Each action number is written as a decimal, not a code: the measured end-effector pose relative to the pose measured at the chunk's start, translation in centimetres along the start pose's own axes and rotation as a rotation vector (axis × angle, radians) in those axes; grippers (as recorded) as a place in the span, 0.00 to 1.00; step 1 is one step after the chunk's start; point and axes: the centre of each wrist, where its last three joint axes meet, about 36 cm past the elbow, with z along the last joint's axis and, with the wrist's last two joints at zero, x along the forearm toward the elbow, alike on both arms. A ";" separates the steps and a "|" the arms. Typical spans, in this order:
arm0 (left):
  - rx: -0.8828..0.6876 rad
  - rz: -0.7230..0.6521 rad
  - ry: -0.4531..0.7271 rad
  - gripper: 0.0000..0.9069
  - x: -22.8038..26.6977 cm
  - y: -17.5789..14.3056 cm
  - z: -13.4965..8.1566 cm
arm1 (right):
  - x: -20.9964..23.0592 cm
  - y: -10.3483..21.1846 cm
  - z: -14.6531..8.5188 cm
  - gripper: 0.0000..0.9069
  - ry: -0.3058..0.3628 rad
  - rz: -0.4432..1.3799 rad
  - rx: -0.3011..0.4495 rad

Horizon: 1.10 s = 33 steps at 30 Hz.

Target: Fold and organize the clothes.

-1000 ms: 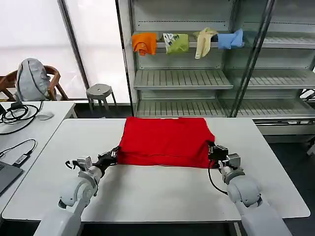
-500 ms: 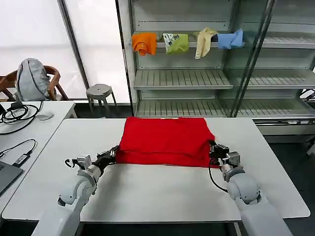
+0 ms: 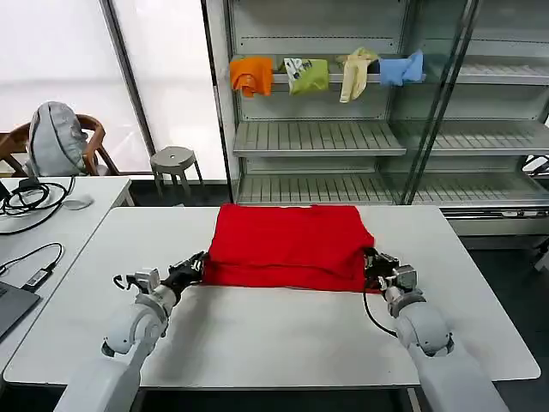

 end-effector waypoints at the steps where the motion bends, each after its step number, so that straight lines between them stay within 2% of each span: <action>1: -0.001 -0.001 -0.006 1.00 0.1 0.1 -0.1 | 0.1 -0.2 -0.1 1.00 0.000 0.005 -0.001; 10: -0.020 -0.011 -0.014 1.00 2.1 -0.2 -1.2 | 2.8 -1.5 -0.6 1.00 0.016 0.030 -0.004; 17: -0.056 -0.028 0.064 1.00 3.6 -2.4 0.4 | 6.4 -1.3 0.6 1.00 0.041 -0.005 -0.002; 22: -0.069 -0.044 0.094 1.00 3.9 -2.8 0.9 | 7.7 -0.8 1.7 1.00 0.069 -0.023 -0.004; 23: -0.068 -0.047 0.099 0.32 3.9 -2.9 1.0 | 7.8 -0.8 1.8 0.68 0.074 -0.025 -0.005; 24: -0.069 -0.049 0.103 0.32 3.9 -3.0 1.1 | 7.9 -0.8 2.0 0.31 0.080 -0.026 -0.007; 25: -0.070 -0.051 0.109 0.02 3.9 -3.1 1.2 | 8.0 -0.7 2.2 0.04 0.087 -0.029 -0.011; 26: -0.072 -0.055 0.115 0.02 3.8 -3.2 1.4 | 8.1 -0.6 2.4 0.04 0.093 -0.030 -0.014; 27: -0.072 -0.059 0.120 0.02 3.8 -3.2 1.5 | 8.1 -0.6 2.5 0.00 0.098 -0.031 -0.018; 33: -0.080 -0.071 0.148 0.02 3.8 -3.0 2.3 | 8.1 -0.3 3.4 0.00 0.127 -0.044 -0.050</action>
